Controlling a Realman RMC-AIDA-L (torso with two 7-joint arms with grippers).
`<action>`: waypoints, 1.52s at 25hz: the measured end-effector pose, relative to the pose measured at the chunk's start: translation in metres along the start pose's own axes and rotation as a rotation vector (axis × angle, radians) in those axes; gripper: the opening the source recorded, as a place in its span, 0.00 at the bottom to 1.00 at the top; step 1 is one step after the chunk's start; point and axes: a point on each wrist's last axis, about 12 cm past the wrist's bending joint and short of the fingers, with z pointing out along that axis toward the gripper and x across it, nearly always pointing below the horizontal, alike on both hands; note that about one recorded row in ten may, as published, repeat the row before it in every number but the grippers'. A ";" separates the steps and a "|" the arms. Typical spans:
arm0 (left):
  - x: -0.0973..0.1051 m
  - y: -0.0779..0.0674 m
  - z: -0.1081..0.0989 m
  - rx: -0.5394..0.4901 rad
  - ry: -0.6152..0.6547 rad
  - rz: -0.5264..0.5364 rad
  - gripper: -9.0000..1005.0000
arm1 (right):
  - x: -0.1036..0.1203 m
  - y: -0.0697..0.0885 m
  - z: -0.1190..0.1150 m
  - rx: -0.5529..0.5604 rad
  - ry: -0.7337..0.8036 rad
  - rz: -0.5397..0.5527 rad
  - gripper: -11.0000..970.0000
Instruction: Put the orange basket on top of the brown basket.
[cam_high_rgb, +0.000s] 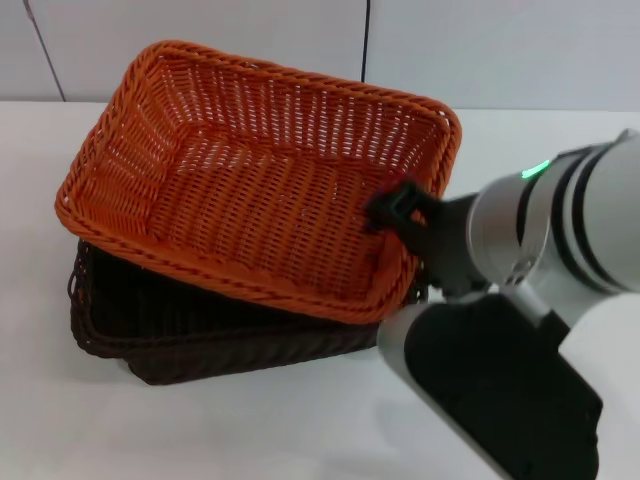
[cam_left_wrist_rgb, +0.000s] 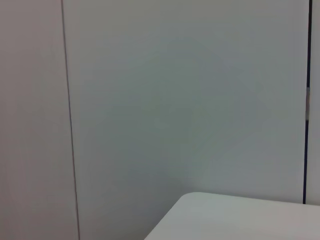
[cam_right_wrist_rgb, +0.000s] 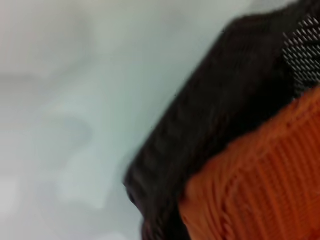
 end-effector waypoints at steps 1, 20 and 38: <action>0.000 0.000 0.000 0.000 0.000 0.000 0.72 | -0.006 0.005 0.001 -0.027 -0.013 0.009 0.61; 0.004 0.004 0.000 -0.005 0.021 0.017 0.72 | -0.036 0.000 0.002 0.025 -0.080 0.014 0.68; 0.005 0.007 -0.001 -0.010 0.024 0.021 0.72 | -0.061 0.000 0.001 0.035 -0.121 -0.037 0.68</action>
